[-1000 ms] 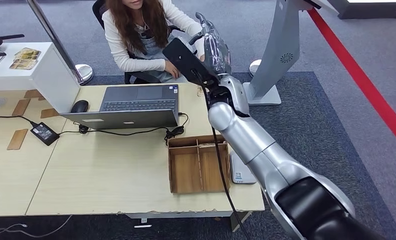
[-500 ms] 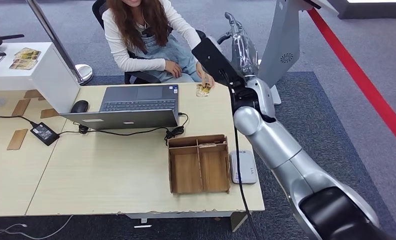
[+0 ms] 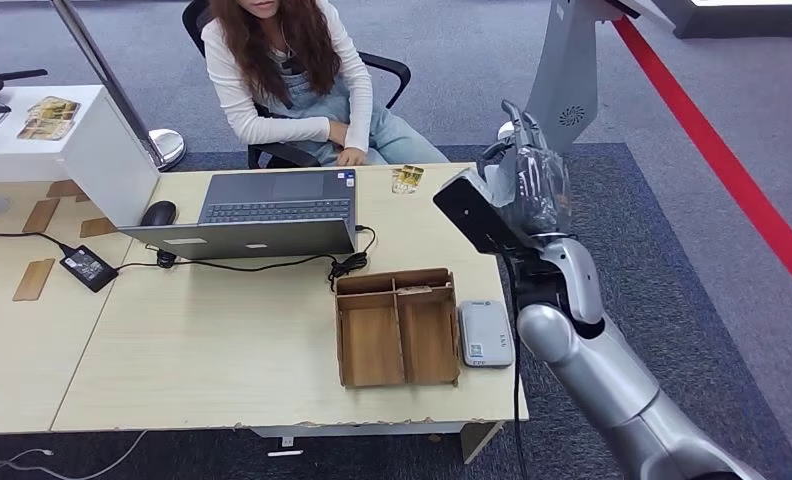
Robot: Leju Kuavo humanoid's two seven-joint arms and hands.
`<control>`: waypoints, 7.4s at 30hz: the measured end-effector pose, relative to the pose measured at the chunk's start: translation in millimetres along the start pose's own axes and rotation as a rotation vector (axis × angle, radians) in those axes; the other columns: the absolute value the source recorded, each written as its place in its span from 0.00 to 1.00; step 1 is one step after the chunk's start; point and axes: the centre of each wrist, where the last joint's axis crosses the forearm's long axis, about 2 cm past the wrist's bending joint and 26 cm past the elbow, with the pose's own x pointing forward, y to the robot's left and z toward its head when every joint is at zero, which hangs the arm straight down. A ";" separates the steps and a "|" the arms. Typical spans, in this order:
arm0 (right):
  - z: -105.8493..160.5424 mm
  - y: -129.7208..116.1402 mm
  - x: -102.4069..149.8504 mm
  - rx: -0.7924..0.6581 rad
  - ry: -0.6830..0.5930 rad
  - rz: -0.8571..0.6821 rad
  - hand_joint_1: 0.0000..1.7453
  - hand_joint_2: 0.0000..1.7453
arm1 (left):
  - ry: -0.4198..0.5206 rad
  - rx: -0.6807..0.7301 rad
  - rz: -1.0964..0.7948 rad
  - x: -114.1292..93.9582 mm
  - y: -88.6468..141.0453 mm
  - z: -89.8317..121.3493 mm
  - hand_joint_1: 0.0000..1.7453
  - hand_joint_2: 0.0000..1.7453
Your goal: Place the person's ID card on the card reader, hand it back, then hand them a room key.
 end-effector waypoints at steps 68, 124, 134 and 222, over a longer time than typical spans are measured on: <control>116.5 45.4 46.0 0.214 -0.168 0.169 0.00 1.00 | -0.156 0.010 -0.104 6.5 -15.0 6.5 0.00 0.00; 90.5 79.3 5.3 0.236 -0.279 0.816 1.00 1.00 | -0.167 0.013 -0.138 5.8 -15.8 6.4 0.00 0.00; 88.4 74.8 -3.5 0.237 -0.253 0.840 1.00 1.00 | -0.158 0.012 -0.135 5.7 -15.7 6.3 0.00 0.00; 97.5 104.4 3.6 0.460 -0.218 0.845 0.00 1.00 | -0.153 0.003 -0.129 6.2 -17.9 7.2 0.00 0.00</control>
